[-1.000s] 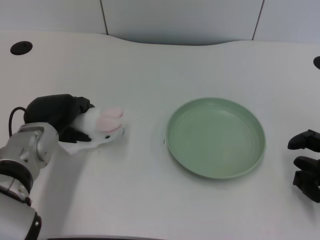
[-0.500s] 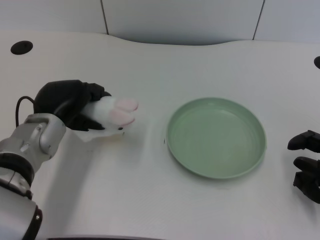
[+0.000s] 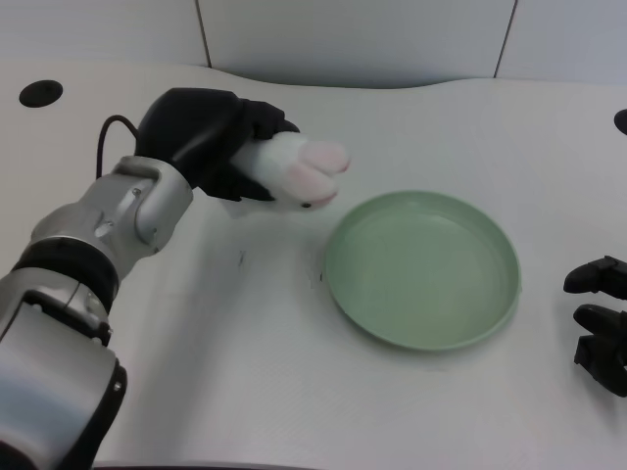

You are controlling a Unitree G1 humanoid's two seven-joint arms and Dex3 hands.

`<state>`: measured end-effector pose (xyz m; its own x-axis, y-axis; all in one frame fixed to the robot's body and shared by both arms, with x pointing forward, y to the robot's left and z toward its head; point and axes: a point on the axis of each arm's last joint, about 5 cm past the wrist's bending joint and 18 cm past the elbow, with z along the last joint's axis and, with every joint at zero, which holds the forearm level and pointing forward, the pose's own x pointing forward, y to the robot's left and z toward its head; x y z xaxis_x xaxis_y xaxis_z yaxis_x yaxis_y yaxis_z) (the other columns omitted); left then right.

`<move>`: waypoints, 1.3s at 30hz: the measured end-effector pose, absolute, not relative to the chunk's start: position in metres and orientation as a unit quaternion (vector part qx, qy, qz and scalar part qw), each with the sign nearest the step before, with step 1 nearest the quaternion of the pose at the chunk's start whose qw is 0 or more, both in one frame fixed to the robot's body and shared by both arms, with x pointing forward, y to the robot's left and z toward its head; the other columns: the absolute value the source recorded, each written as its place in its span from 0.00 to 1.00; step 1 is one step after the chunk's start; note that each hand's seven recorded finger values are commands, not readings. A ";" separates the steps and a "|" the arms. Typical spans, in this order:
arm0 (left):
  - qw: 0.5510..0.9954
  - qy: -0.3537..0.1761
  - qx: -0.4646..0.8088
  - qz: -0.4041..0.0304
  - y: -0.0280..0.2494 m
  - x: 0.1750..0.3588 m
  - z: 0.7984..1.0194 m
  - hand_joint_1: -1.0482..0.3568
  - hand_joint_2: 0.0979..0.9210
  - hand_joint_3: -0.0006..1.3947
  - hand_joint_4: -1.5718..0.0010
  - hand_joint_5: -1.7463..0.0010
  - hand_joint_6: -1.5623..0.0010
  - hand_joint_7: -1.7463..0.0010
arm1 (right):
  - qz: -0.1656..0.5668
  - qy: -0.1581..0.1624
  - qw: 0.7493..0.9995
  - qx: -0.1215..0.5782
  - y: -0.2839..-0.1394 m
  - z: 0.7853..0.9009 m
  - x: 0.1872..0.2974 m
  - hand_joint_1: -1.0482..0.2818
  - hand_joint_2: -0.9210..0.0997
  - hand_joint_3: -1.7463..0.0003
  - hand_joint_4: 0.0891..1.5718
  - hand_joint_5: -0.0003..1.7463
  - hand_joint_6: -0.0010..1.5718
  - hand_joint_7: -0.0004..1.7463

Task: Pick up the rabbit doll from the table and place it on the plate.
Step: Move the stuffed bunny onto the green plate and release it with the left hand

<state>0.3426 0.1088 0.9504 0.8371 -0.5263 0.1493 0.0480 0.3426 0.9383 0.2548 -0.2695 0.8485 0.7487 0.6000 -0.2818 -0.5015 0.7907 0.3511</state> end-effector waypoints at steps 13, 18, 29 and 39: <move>0.778 -0.232 0.528 -0.249 0.060 0.331 0.940 0.64 0.98 0.00 0.58 0.26 0.32 0.80 | 0.320 0.178 0.924 0.107 -0.263 0.849 0.257 0.51 0.00 0.98 0.81 1.00 0.30 1.00; 0.769 -0.237 0.529 -0.270 0.044 0.325 0.936 0.64 1.00 0.01 0.61 0.23 0.45 0.61 | 0.321 0.175 0.926 0.094 -0.261 0.851 0.259 0.51 0.00 0.96 0.88 1.00 0.36 1.00; 0.757 -0.229 0.530 -0.307 0.019 0.315 0.932 0.62 0.98 0.00 0.59 0.33 0.41 0.73 | 0.332 0.166 0.925 0.075 -0.259 0.852 0.260 0.50 0.00 0.96 0.85 1.00 0.34 1.00; 0.751 -0.209 0.539 -0.318 0.009 0.311 0.929 0.40 1.00 0.11 0.75 0.91 0.68 0.99 | 0.327 0.169 0.927 0.072 -0.259 0.852 0.260 0.49 0.00 0.96 0.84 1.00 0.37 1.00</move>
<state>0.3110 0.0086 0.9290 0.7103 -0.7033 -0.0298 0.2529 0.2154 0.9432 0.2602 -0.2586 0.8521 0.7292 0.6303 -0.2666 -0.5812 0.7760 0.2449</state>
